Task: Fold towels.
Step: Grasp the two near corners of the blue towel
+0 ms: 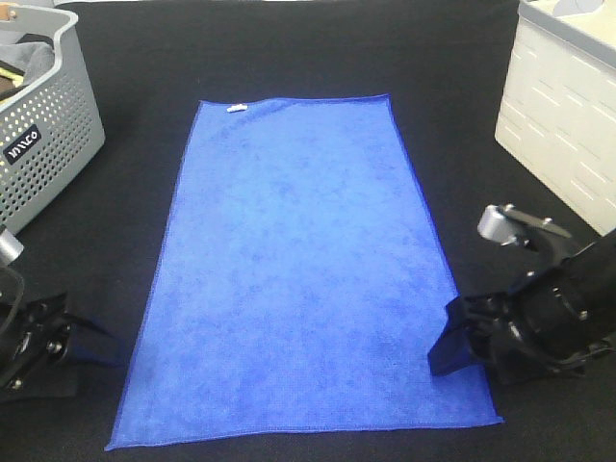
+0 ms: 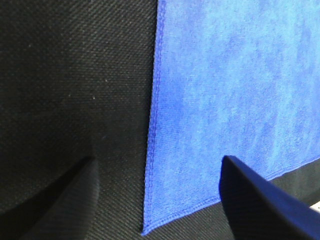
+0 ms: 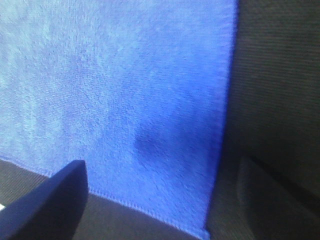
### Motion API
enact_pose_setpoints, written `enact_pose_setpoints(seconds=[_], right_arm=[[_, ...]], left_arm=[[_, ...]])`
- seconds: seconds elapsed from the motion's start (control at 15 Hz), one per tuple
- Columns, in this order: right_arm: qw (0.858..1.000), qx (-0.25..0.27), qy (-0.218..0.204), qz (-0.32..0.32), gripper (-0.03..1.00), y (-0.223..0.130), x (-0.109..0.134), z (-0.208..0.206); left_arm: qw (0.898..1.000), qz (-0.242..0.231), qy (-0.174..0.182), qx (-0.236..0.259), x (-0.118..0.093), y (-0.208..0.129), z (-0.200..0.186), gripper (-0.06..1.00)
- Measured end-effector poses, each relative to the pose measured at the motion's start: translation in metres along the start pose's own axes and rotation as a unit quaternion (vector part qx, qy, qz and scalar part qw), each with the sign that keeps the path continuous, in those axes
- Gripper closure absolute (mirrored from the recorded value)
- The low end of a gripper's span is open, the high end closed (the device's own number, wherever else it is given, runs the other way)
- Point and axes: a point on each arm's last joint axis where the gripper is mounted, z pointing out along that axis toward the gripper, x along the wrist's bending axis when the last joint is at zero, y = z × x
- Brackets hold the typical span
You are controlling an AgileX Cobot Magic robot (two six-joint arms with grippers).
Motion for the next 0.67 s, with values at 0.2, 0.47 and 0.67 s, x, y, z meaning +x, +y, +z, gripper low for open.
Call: enact_pose_setpoints(seconds=[0.2, 0.47, 0.67], right_arm=[[1.000, -0.008, -0.002, 0.016, 0.23, 0.002, 0.003, 0.006], [1.000, -0.007, 0.001, 0.027, 0.39, 0.005, 0.002, 0.013], [1.000, -0.013, 0.009, 0.027, 0.51, 0.006, 0.002, 0.015]], left_arm=[[1.000, -0.007, 0.004, 0.012, 0.006, -0.001, 0.009, 0.29], [0.999, 0.005, -0.029, 0.030, -0.007, 0.003, 0.028, 0.30], [0.999, 0.013, -0.035, 0.038, -0.019, 0.004, 0.040, 0.38]])
